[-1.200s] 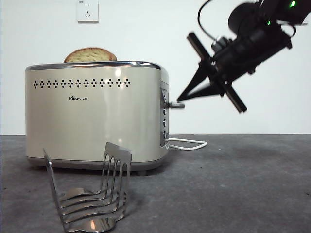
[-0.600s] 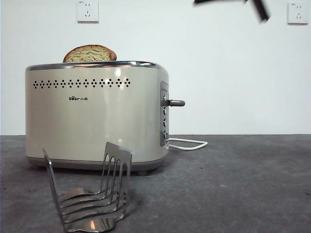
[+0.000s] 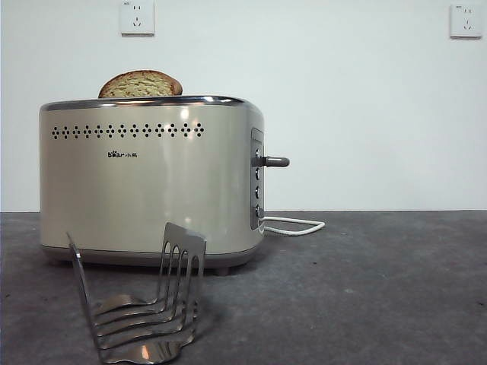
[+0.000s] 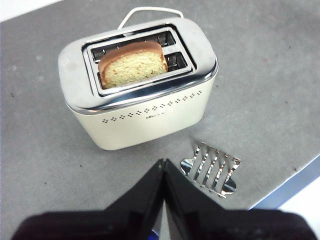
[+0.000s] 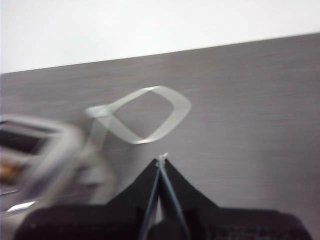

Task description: Pick up a slice of bread from the rack,put the bread on the toaster,press the button

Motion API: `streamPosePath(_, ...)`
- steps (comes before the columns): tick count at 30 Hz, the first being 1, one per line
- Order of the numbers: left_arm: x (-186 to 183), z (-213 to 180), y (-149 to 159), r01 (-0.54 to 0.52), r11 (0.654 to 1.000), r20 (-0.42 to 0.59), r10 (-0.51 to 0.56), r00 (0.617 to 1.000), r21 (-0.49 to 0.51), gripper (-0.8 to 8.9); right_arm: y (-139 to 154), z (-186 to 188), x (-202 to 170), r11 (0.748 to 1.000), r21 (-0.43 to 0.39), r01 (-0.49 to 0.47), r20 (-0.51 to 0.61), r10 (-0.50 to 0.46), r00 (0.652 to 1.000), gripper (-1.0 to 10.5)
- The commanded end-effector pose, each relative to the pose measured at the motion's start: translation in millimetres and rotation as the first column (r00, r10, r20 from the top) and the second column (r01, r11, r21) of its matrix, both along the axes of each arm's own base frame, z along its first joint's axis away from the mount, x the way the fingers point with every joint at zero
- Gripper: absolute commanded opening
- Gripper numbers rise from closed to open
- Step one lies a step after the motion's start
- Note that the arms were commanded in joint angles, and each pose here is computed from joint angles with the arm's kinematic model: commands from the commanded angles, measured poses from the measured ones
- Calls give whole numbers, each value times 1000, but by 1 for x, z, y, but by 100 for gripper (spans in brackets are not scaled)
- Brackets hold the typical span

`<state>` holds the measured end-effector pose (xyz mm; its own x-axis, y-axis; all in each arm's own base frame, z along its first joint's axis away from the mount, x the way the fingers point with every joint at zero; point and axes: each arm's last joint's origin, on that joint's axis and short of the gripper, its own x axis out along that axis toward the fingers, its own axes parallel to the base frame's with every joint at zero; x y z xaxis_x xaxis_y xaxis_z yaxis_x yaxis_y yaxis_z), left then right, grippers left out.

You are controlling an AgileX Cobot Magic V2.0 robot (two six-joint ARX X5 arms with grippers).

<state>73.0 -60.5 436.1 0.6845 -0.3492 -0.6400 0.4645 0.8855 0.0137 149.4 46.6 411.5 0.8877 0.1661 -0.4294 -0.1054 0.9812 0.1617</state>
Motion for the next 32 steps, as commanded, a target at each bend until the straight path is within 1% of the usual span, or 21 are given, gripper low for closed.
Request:
streamPosePath(1, 8, -3, -7, -4, 1000, -22, 5, 1000, 19, -4, -9, 4, -7, 973, -154, 174, 15, -173, 985, -1)
streamPosePath(2, 11, -4, -10, -4, 1000, -32, 5, 999, 29, -4, -12, 6, -10, 951, -196, 240, 17, -242, 970, -1)
streamPosePath(3, 15, -6, -14, -4, 999, -44, 5, 999, 40, -4, -15, 7, -13, 923, -240, 301, 20, -305, 952, -1)
streamPosePath(5, 22, -9, -21, -2, 998, -66, 6, 998, 61, -4, -20, 8, -18, 864, -319, 390, 23, -404, 915, -1)
streamPosePath(6, 27, -11, -25, -2, 997, -80, 8, 997, 74, -4, -22, 7, -20, 836, -355, 419, 23, -440, 898, -1)
streamPosePath(8, 35, -15, -33, 0, 995, -105, 10, 994, 98, -4, -24, 4, -23, 801, -407, 439, 10, -477, 879, -1)
streamPosePath(9, 39, -18, -37, 2, 994, -119, 11, 993, 112, -4, -25, 2, -25, 792, -431, 432, -8, -482, 876, -1)
streamPosePath(15, 65, -35, -62, 15, 982, -201, 24, 979, 190, -4, -27, -10, -31, 764, -547, 343, -136, -485, 864, 0)
streamPosePath(18, 75, -43, -71, 22, 975, -233, 31, 972, 220, -4, -27, -15, -32, 751, -587, 302, -186, -488, 853, 0)
streamPosePath(22, 79, -45, -74, 21, 973, -244, 36, 969, 230, -4, -26, -18, -28, 744, -608, 278, -214, -490, 845, 0)
streamPosePath(25, 83, -45, -69, -3, 973, -243, 60, 968, 231, -4, -24, -20, -22, 740, -618, 266, -227, -491, 841, 0)
streamPosePath(27, 88, -43, -61, 16, 959, -197, 42, 980, 284, -4, -23, -22, -18, 737, -625, 256, -237, -492, 838, 0)
streamPosePath(28, 90, -42, -58, 11, 958, -176, 41, 984, 286, -4, -22, -23, -16, 736, -628, 252, -242, -493, 836, 0)
streamPosePath(30, 96, -41, -49, -14, 965, -113, 45, 993, 261, -4, -21, -24, -12, 733, -635, 243, -251, -494, 833, 0)
streamPosePath(32, 100, -45, -41, -69, 978, -35, 78, 996, 195, -4, -20, -26, -9, 731, -641, 236, -259, -495, 830, 0)
